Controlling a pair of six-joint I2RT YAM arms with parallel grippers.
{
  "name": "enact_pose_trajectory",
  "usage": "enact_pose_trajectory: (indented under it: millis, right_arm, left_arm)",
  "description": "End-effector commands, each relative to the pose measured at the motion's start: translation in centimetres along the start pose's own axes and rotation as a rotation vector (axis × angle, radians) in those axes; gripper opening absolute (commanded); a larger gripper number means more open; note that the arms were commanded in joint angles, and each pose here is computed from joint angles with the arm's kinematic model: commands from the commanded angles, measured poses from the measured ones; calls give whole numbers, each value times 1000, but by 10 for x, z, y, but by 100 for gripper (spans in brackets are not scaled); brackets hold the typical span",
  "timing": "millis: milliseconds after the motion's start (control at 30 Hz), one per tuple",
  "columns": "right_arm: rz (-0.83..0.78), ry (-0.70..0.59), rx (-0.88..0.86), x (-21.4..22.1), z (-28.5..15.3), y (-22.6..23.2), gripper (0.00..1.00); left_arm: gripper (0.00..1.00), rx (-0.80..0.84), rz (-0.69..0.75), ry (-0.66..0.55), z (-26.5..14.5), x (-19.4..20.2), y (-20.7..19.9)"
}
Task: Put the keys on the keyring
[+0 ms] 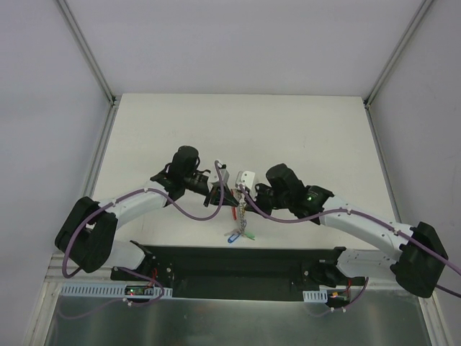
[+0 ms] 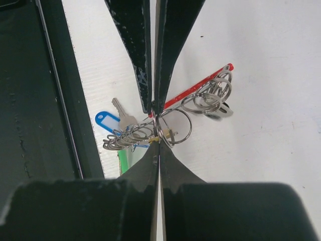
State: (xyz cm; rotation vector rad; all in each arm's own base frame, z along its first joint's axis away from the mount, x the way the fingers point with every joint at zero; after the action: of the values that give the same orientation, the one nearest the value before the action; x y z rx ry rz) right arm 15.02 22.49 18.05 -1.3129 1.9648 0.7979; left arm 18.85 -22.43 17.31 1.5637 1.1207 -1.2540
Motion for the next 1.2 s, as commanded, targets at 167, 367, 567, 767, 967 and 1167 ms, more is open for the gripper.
enact_pose_trajectory:
  millis: [167, 367, 567, 767, 967, 1167]
  right_arm:
    - [-36, -106, 25, -13, -11, 3, 1]
    - [-37, -121, 11, -14, -13, 5, 1]
    - [-34, -107, -23, -14, -9, 7, 1]
    - [-34, -93, -55, -14, -7, 9, 1]
    - [-33, -83, -67, -14, -6, 9, 1]
    - [-32, -84, -66, -14, -5, 9, 1]
  left_arm:
    - [0, 68, 47, -22, -2, -6, 4]
    - [0, 63, 45, -17, -2, -7, 5]
    - [0, 58, 45, -14, -3, -7, 5]
    - [0, 56, 43, -11, -3, -7, 5]
    - [0, 51, 47, -10, -3, -7, 5]
    - [0, 55, 45, -12, -3, -7, 4]
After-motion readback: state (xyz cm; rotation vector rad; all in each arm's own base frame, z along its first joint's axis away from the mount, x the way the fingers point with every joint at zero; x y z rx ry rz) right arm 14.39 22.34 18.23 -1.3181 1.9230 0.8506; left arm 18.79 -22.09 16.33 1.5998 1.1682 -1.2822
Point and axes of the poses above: each gripper's point midway between its finger pads, its own z axis out along the fingers, its own y axis along the line the jaws close on, x = y × z, the point moved 8 cm from there along -z, back along the fingers, and after that the axes turned 10 degrees about z, right-handed, at the moved point
